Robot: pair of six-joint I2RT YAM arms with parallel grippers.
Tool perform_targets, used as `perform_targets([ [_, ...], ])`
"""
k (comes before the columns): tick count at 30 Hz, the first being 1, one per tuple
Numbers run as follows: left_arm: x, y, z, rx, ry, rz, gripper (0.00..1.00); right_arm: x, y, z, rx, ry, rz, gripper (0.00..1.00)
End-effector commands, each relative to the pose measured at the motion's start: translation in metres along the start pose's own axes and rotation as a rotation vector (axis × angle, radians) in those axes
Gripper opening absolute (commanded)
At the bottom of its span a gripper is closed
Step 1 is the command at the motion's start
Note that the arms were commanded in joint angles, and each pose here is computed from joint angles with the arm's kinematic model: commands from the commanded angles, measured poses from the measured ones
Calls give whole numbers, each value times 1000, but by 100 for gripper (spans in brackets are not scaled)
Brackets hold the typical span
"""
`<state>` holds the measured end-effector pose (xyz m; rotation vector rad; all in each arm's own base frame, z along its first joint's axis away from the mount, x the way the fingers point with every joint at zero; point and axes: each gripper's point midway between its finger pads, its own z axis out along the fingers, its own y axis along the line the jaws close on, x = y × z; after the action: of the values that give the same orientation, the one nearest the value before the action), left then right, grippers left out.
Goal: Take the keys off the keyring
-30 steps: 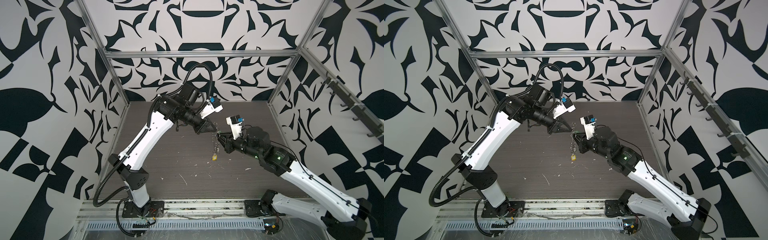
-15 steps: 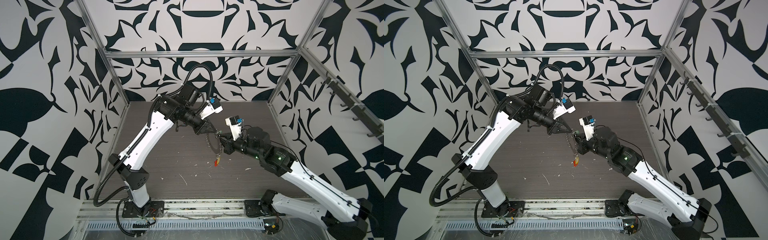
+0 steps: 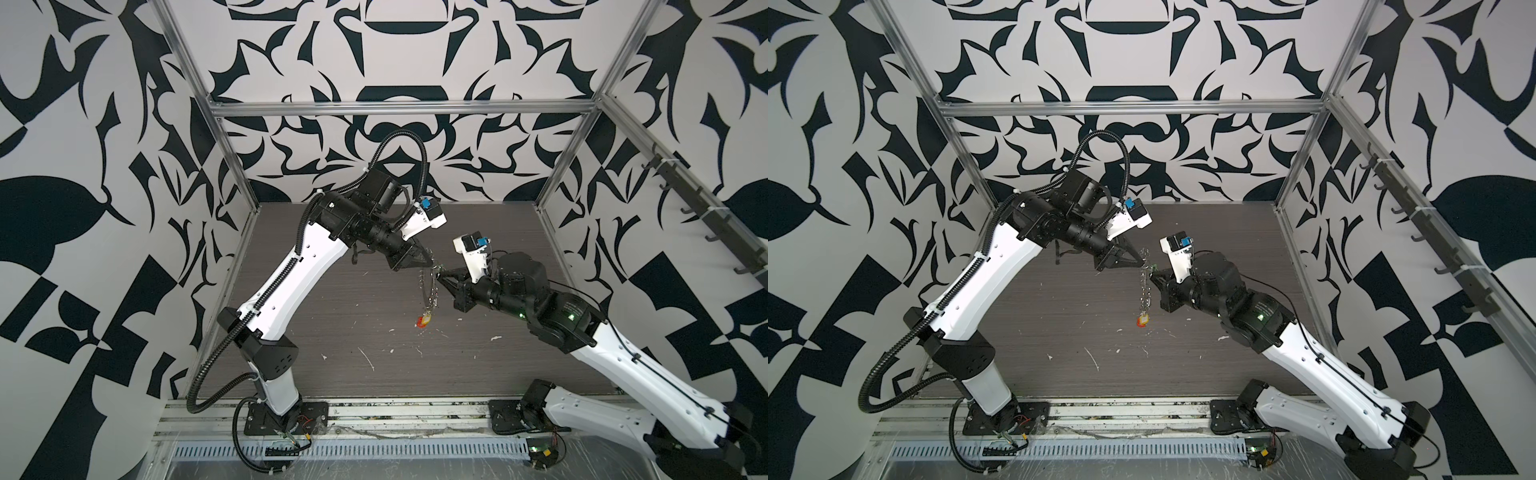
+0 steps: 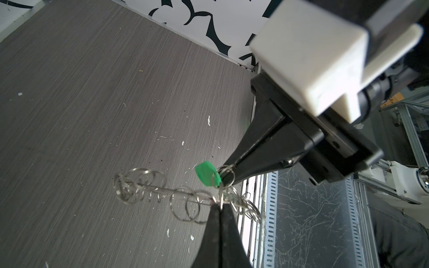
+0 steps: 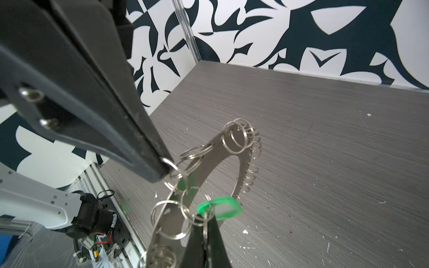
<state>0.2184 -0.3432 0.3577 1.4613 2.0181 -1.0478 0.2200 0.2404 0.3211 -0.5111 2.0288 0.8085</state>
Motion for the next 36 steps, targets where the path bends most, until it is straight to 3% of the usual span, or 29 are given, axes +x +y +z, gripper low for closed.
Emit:
perform_targets([
  [1,9,-1,3,18,32,-14,0,-7,8,-9,-19,11,-19,0],
  [16,16,2,10,25,41,-27,0,-3,15,-4,-43,91,-17,0],
  [36,3,-16,-2,76,-8,-28,0,2,2,-8,19,67,-20,0],
])
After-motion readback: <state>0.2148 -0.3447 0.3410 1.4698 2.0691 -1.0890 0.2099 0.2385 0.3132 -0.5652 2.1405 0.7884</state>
